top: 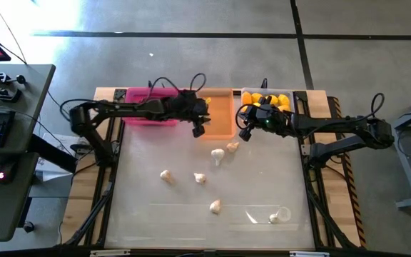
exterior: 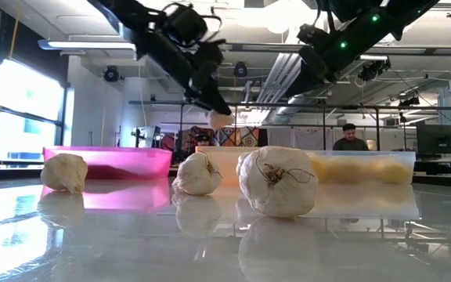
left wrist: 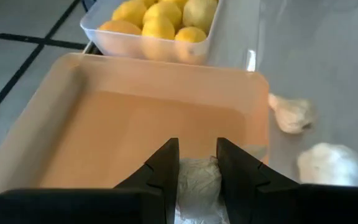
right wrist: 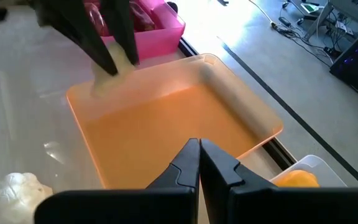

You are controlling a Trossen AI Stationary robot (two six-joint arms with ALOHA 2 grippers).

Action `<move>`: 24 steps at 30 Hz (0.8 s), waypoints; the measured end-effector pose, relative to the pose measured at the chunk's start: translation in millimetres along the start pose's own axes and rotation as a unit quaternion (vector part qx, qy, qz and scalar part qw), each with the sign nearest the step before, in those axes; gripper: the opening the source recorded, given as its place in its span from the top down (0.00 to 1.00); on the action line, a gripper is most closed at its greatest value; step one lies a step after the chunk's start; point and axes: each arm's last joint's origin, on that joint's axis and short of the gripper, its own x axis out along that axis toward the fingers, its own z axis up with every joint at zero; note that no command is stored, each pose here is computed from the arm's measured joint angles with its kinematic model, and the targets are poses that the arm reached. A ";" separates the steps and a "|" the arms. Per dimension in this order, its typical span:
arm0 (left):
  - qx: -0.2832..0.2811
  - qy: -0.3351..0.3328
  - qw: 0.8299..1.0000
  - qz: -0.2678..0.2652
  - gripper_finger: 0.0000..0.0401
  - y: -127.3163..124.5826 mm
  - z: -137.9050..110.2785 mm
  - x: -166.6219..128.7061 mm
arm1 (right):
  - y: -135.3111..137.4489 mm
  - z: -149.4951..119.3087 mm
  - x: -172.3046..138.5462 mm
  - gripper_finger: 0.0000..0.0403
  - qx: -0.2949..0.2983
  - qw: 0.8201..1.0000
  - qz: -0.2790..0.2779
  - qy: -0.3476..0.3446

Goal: Sort produce into baskets
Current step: Put the white garlic into the orange bin

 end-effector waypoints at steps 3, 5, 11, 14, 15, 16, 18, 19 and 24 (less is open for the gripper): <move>0.012 0.026 1.000 -0.004 0.81 1.2 2.9 13.5 | 0.0 -0.3 0.0 1.00 -0.001 1.000 0.000 0.001; 0.018 0.041 0.999 -0.007 0.81 1.6 4.0 21.3 | 0.1 -0.5 0.1 1.00 -0.001 1.000 0.000 0.003; 0.024 0.072 0.997 -0.012 0.81 2.4 -2.7 34.4 | 0.1 -0.6 0.1 1.00 -0.002 1.000 0.000 0.003; 0.021 0.080 0.997 -0.011 0.81 5.2 -5.3 35.8 | 0.0 -0.6 0.1 1.00 -0.002 1.000 0.000 0.003; 0.021 0.081 0.996 -0.011 0.81 5.5 -5.7 35.7 | 0.1 -0.6 0.1 1.00 -0.002 1.000 0.000 0.003; 0.021 0.081 0.996 -0.011 0.81 6.1 -5.8 35.7 | 0.1 -0.6 0.1 1.00 -0.002 1.000 0.000 0.003; 0.023 0.083 0.996 -0.010 0.81 7.7 -6.2 35.6 | 0.1 -0.6 0.1 1.00 -0.002 1.000 0.000 0.003; 0.024 0.083 0.996 -0.010 0.81 8.0 -6.4 35.6 | 0.0 -0.6 0.1 1.00 -0.002 1.000 0.000 0.003; 0.022 0.086 0.996 -0.025 0.81 11.0 -9.4 38.5 | 0.0 -0.6 0.1 1.00 -0.002 1.000 0.000 0.003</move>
